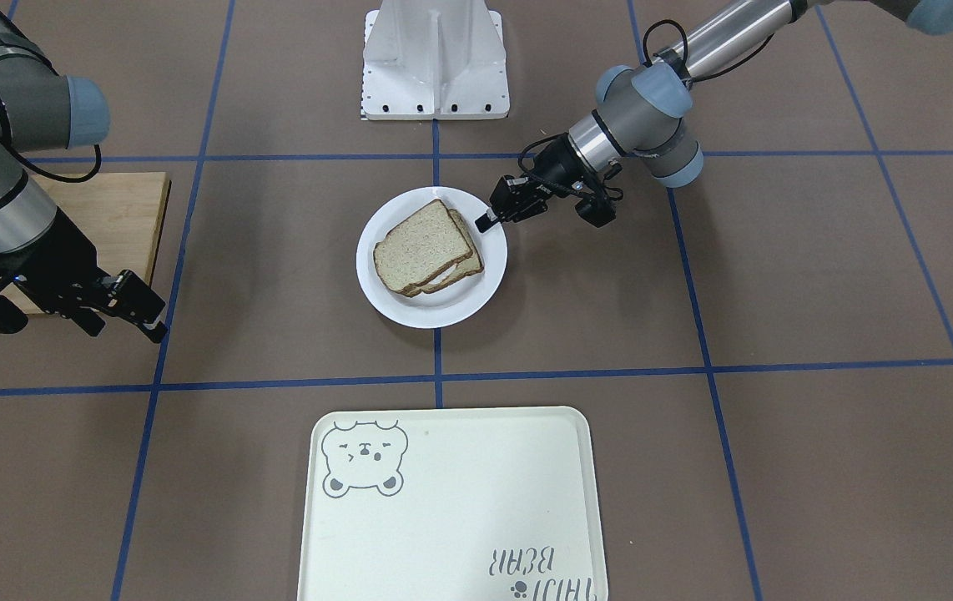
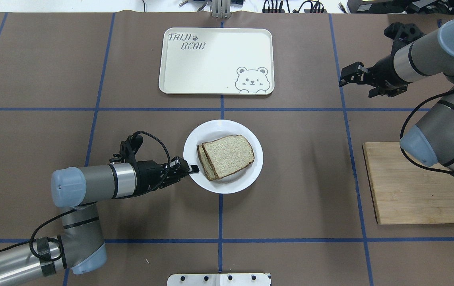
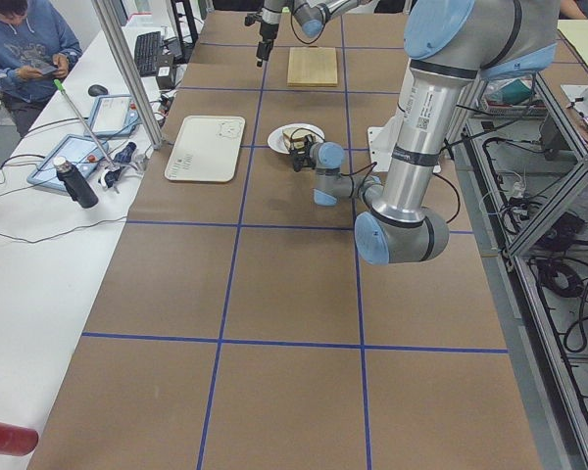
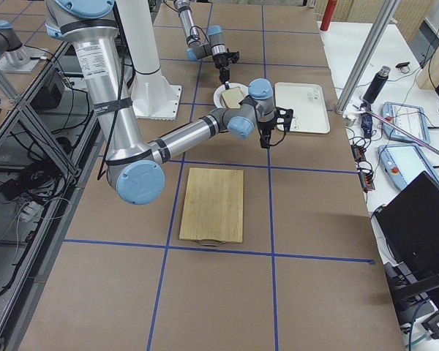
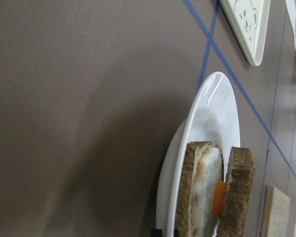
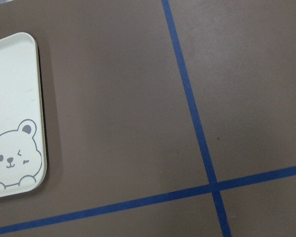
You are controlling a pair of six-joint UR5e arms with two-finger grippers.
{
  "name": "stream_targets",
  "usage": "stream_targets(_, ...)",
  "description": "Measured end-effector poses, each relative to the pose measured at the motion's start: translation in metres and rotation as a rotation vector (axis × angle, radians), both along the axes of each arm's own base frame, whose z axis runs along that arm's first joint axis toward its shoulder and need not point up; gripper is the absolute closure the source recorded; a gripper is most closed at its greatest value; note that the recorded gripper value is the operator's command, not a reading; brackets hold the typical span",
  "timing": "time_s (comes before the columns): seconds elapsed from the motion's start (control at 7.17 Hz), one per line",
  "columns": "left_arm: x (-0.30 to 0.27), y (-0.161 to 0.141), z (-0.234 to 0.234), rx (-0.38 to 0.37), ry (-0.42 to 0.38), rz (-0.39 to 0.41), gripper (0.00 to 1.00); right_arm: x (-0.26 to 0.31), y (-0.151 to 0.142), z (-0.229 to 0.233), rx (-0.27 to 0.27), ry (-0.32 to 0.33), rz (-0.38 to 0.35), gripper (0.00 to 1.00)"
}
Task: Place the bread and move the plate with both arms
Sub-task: 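Slide the plate with the left gripper onto the bear-printed tray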
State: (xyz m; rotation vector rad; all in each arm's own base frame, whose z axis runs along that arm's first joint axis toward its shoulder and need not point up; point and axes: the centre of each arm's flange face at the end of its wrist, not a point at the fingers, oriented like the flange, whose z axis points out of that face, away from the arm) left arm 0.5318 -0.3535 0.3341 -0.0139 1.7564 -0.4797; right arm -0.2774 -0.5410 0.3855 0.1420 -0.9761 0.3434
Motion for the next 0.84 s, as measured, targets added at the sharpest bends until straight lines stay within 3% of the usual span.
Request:
stream_targets(0.42,-0.030,-0.047,-0.022,-0.041,0.090,-0.142,1.00,0.001,-0.001,0.000,-0.002,0.002,0.003,0.00)
stream_targets(0.84,-0.033,-0.127,-0.025,-0.112,0.071,-0.277,1.00,0.009,-0.004,0.003,-0.003,0.004,0.016,0.00)
